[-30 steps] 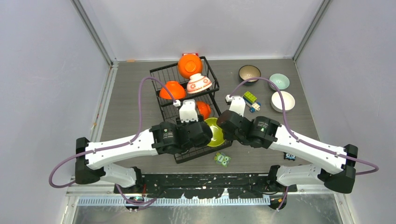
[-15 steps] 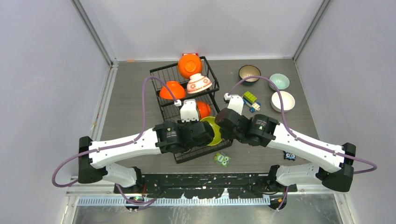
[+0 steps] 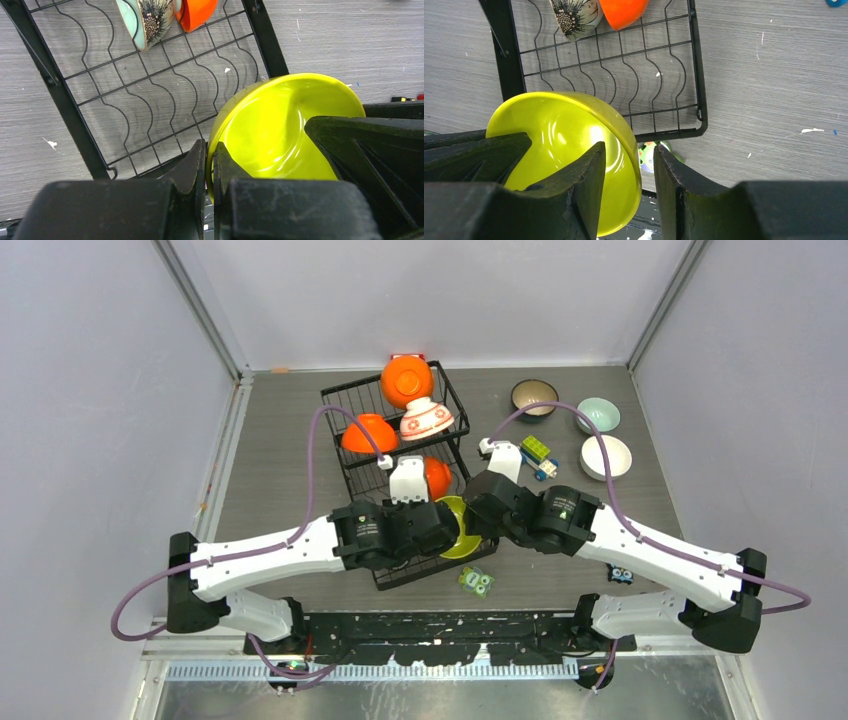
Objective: Unload the bowls from the dish rack
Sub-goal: Place the bowl at the center of the board.
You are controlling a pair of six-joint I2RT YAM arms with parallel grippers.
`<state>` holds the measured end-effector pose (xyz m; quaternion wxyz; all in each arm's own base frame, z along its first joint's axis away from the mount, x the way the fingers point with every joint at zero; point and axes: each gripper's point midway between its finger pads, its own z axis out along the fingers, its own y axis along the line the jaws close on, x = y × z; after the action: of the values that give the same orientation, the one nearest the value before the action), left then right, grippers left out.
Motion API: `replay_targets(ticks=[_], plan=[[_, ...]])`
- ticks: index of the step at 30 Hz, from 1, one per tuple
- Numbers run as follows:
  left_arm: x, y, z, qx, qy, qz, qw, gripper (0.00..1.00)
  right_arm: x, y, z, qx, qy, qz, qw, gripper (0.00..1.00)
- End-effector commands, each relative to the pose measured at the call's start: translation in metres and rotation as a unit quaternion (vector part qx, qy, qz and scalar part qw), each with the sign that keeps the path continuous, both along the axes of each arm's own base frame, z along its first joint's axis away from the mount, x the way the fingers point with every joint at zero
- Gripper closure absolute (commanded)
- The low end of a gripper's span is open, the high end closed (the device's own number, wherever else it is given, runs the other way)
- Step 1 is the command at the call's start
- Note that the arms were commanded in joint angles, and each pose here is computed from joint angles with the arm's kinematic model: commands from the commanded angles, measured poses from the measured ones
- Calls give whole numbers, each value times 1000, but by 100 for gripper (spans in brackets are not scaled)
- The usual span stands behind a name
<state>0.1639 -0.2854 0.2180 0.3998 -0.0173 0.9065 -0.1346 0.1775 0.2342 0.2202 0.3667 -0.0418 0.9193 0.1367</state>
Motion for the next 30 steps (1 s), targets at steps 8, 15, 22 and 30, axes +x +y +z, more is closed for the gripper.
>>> replay_targets(ticks=[8,15,22,30], plan=[[0,-2,16,-58,-6,16,998,100,7,1,5,-2,-19,-2,1000,82],[-1,2,14,-60,-4,23,998,75,5,-5,13,4,-25,-1,1000,99],[-5,3,22,-76,-11,-7,997,0,2,-23,36,-12,-46,11,999,99],[-7,63,24,-60,-51,6,997,0,-4,-87,71,-71,-85,-28,993,99]])
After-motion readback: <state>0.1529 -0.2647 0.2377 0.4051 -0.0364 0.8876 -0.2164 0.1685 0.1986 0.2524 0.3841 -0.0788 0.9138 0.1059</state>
